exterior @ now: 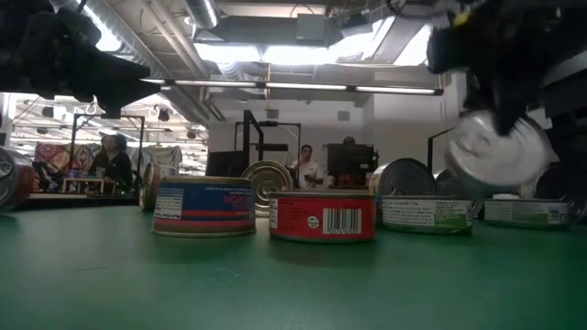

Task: Stack canned seafood by type on shelf
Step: Put the yellow blue tuna can on the shelf

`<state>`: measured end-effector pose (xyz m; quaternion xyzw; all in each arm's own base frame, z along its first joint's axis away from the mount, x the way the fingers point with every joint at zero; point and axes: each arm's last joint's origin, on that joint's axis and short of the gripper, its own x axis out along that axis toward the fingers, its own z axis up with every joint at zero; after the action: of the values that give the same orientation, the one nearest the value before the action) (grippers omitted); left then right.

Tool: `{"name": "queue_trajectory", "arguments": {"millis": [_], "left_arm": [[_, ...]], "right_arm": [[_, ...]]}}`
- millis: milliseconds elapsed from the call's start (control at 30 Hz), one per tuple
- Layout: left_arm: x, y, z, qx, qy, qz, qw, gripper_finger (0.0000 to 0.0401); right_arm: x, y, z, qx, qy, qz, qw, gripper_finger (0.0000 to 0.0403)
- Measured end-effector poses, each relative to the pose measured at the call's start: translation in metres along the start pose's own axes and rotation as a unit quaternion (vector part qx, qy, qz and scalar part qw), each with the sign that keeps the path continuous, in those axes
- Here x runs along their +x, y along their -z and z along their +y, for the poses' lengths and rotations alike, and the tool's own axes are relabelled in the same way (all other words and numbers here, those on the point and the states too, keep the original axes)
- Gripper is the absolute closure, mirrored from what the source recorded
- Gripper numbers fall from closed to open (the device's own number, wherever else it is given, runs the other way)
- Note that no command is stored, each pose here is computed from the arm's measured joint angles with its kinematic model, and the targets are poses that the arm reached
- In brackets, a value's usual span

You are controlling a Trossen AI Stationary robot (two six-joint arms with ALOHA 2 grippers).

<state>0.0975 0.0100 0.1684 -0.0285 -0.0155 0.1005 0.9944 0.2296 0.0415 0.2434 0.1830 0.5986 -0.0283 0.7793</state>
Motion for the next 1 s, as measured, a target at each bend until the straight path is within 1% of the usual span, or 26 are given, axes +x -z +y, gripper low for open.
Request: {"name": "queue_trajectory", "arguments": {"millis": [133, 200, 333, 433, 633, 733, 867, 1000], "left_arm": [[0.000, 0.000, 0.000, 0.000, 0.000, 0.000, 1.000, 0.0162], [0.000, 0.000, 0.000, 0.000, 0.000, 0.000, 1.000, 0.0162], [0.000, 0.000, 0.000, 0.000, 0.000, 0.000, 1.000, 0.0162], [0.000, 0.000, 0.000, 0.000, 0.000, 0.000, 1.000, 0.0162], [0.000, 0.000, 0.000, 0.000, 0.000, 0.000, 1.000, 0.0162], [0.000, 0.000, 0.000, 0.000, 0.000, 0.000, 1.000, 0.0162], [0.000, 0.000, 0.000, 0.000, 0.000, 0.000, 1.000, 0.0162], [0.000, 0.000, 0.000, 0.000, 0.000, 0.000, 1.000, 0.0162]], "right_arm": [[-0.022, -0.016, 0.006, -0.032, -0.015, -0.044, 0.998, 0.0266], [-0.034, -0.024, 0.006, -0.036, -0.018, -0.069, 0.997, 0.0263], [-0.055, -0.043, -0.001, -0.050, -0.023, -0.128, 0.990, 0.0264], [-0.069, -0.057, -0.011, -0.060, -0.021, -0.178, 0.982, 0.0265], [-0.088, -0.081, -0.049, -0.054, -0.039, -0.262, 0.963, 0.0264], [-0.093, -0.093, -0.073, -0.034, -0.047, -0.298, 0.953, 0.0264], [-0.094, -0.109, -0.107, -0.004, -0.048, -0.340, 0.939, 0.0264], [-0.086, -0.124, -0.142, 0.026, -0.063, -0.359, 0.931, 0.0264]]}}
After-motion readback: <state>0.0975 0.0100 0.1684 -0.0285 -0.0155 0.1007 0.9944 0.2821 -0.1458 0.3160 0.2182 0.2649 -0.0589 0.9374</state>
